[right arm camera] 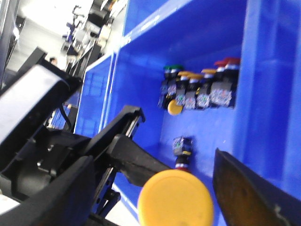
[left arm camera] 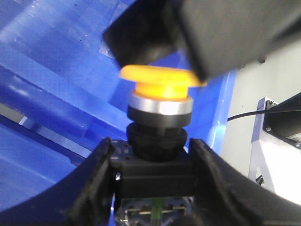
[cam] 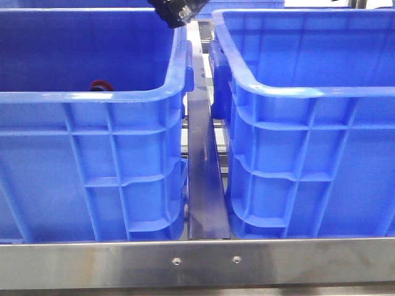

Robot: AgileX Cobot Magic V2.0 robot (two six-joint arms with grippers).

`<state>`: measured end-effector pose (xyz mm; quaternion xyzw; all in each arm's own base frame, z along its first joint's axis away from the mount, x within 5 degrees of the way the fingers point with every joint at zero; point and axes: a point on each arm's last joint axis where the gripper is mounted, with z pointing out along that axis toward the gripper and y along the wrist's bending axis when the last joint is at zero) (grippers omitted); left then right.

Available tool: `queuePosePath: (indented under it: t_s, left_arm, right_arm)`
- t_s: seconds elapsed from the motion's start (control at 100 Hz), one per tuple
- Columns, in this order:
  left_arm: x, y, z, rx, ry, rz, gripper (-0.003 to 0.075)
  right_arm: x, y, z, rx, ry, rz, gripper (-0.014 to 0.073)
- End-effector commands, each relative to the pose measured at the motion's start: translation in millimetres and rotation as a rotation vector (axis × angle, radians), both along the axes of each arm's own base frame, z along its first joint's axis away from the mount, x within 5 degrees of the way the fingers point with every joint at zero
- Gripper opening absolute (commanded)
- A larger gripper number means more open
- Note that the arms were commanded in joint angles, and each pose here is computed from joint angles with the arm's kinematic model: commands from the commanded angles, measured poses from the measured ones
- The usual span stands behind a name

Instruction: Pick red and yellow buttons and place in box

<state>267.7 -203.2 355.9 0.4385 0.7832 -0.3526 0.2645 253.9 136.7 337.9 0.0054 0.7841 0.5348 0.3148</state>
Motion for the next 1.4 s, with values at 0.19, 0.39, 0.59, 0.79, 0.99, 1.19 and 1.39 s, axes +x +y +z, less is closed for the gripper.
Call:
queuePosePath:
  t_s: [0.19,0.39,0.59,0.79,0.99,1.19,1.39]
  left_arm:
    - [-10,-1,26,-0.094,-0.046,0.008,0.0075]
    - [-10,-1,26,-0.095,-0.047,0.009,0.0075]
    - [-10,-1,26,-0.095,-0.047,0.009,0.0085]
    - [-10,-1,26,-0.093,-0.048,0.009,0.0369]
    - [-10,0,26,-0.086,-0.047,0.006,0.0516]
    - [-10,0,26,-0.086,-0.045,0.004,0.0515]
    - [-10,0,26,-0.086,-0.045,0.004,0.0515]
  right_arm:
    - [-4,10,19,0.069,-0.042,0.055,0.0538]
    - [-4,10,19,0.069,-0.042,0.055,0.0323]
    - [-4,10,19,0.070,-0.042,0.062,0.0103]
    - [-1,7,19,0.064,-0.048,0.037,0.0100]
    - [14,-27,22,0.000,-0.152,-0.091,0.0100]
    - [30,-70,30,-0.161,-0.352,-0.220,0.0100]
    - [44,-92,22,-0.545,-0.595,-0.330,0.0100]
